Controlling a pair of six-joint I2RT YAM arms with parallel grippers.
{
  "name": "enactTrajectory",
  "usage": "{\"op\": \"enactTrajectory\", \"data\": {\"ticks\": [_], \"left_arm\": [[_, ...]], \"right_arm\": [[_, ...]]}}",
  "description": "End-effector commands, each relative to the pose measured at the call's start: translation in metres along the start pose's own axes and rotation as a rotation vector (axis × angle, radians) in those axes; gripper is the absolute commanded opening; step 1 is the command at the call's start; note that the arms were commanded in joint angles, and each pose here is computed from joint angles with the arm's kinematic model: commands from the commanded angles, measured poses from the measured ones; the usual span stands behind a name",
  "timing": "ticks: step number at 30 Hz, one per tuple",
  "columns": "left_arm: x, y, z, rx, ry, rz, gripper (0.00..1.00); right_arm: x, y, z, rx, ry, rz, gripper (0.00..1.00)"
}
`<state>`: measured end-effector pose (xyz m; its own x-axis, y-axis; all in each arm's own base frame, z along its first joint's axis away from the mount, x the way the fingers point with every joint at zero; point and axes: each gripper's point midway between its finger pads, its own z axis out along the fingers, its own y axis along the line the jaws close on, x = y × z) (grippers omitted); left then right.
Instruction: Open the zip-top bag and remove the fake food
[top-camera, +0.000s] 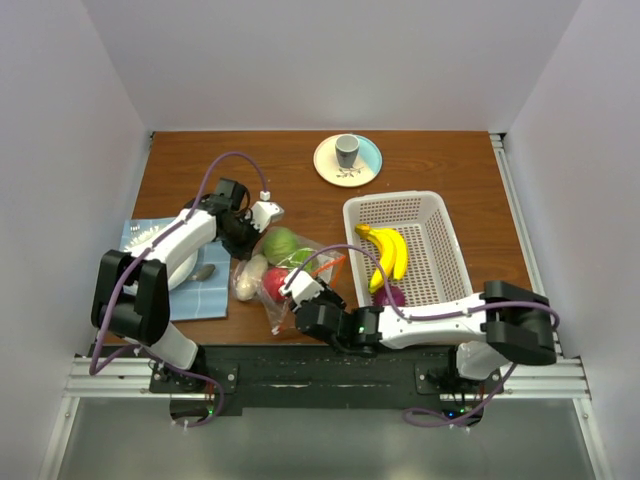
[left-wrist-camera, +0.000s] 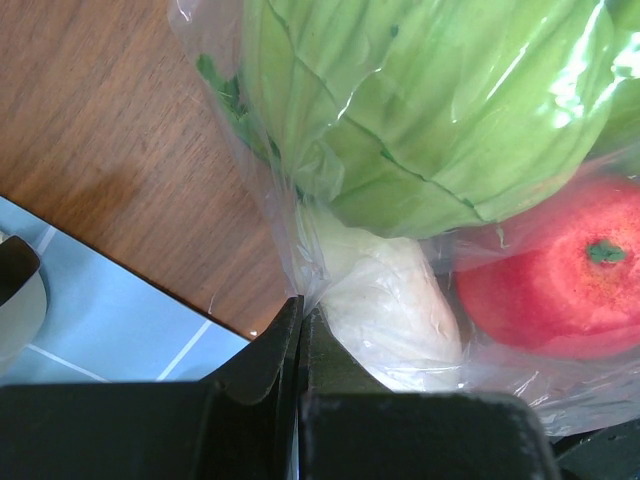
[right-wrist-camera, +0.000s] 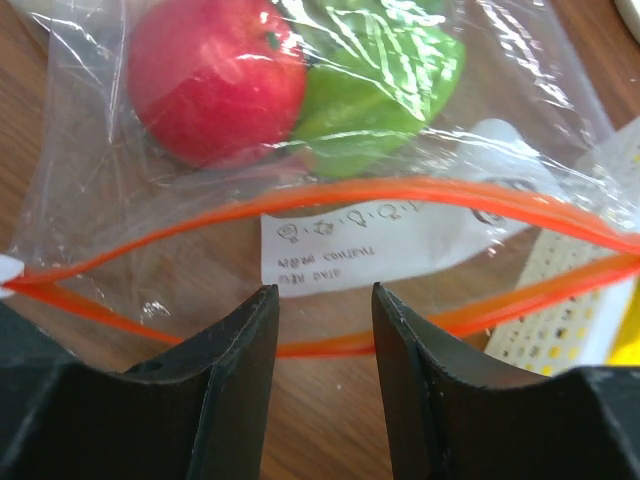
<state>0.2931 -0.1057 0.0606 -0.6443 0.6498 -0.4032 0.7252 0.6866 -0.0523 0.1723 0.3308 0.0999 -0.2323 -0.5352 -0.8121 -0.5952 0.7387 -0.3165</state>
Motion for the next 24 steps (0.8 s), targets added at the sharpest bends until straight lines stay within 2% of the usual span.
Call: {"op": "enactTrajectory", "data": {"ticks": [1,3,5,6,7,10,11,18,24], "left_arm": [[-0.007,0.001,-0.001,-0.01,-0.015,0.016,0.0],[-0.006,0.0,-0.001,-0.011,-0.012,0.019,0.0],[-0.005,0.001,-0.003,-0.017,-0.012,0.027,0.0],[-0.005,0.001,-0.004,-0.02,-0.015,0.031,0.0],[-0.004,0.001,-0.005,-0.019,-0.01,0.029,0.0],[-0.013,-0.005,-0.017,0.008,-0.024,0.026,0.0],[-0.026,-0.006,-0.027,0.019,-0.059,0.033,0.0],[-0.072,-0.035,-0.091,0.144,-0.183,0.041,0.0],[-0.079,-0.058,-0.117,0.211,-0.212,0.046,0.0]], "right_arm": [[-0.036,0.013,0.015,-0.004,-0.088,0.058,0.46],[-0.036,0.018,0.022,-0.023,-0.086,0.063,0.49],[-0.039,0.019,0.028,-0.028,-0.088,0.073,0.58],[-0.036,0.021,0.035,-0.038,-0.075,0.071,0.64],[-0.033,0.025,0.039,-0.055,-0.067,0.069,0.78],[-0.026,0.041,0.047,-0.129,-0.069,0.071,0.94],[-0.033,0.046,0.047,-0.155,-0.101,0.094,0.96],[-0.038,0.05,0.052,-0.164,-0.224,0.184,0.99],[-0.04,0.044,0.049,-0.152,-0.268,0.271,0.99]]}}
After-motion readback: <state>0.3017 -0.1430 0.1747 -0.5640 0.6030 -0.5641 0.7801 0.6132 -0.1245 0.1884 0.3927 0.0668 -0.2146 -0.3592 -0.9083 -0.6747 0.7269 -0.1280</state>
